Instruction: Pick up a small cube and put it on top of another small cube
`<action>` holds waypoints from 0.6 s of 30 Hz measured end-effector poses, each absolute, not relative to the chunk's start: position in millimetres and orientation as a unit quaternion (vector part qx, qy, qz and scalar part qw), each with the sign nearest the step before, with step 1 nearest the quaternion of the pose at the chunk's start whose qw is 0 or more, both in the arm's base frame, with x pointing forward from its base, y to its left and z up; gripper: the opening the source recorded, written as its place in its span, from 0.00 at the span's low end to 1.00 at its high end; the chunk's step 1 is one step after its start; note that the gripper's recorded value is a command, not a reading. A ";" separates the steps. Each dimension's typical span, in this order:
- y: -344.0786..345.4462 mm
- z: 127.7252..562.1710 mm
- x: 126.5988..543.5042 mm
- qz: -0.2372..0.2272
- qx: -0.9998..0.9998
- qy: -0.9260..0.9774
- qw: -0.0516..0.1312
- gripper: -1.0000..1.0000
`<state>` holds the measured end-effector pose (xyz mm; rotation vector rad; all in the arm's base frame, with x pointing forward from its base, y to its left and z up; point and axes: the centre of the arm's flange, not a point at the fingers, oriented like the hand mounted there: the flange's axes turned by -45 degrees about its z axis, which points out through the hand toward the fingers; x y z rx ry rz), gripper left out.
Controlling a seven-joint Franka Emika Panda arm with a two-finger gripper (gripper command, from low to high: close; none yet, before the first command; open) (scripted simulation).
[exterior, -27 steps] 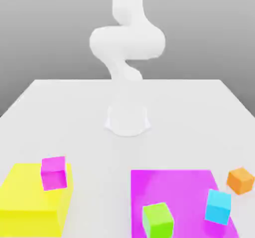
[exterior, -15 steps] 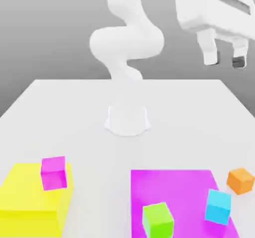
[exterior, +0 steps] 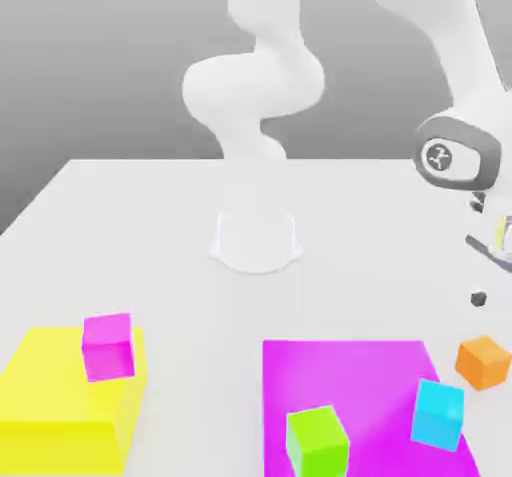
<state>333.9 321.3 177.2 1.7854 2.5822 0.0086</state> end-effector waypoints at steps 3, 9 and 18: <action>322.0 139.6 331.3 0.001 0.564 0.826 0.000 0.50; 321.6 131.3 330.5 -0.001 0.563 0.826 0.000 0.00; 291.0 202.0 357.9 -0.003 0.616 0.788 0.010 0.00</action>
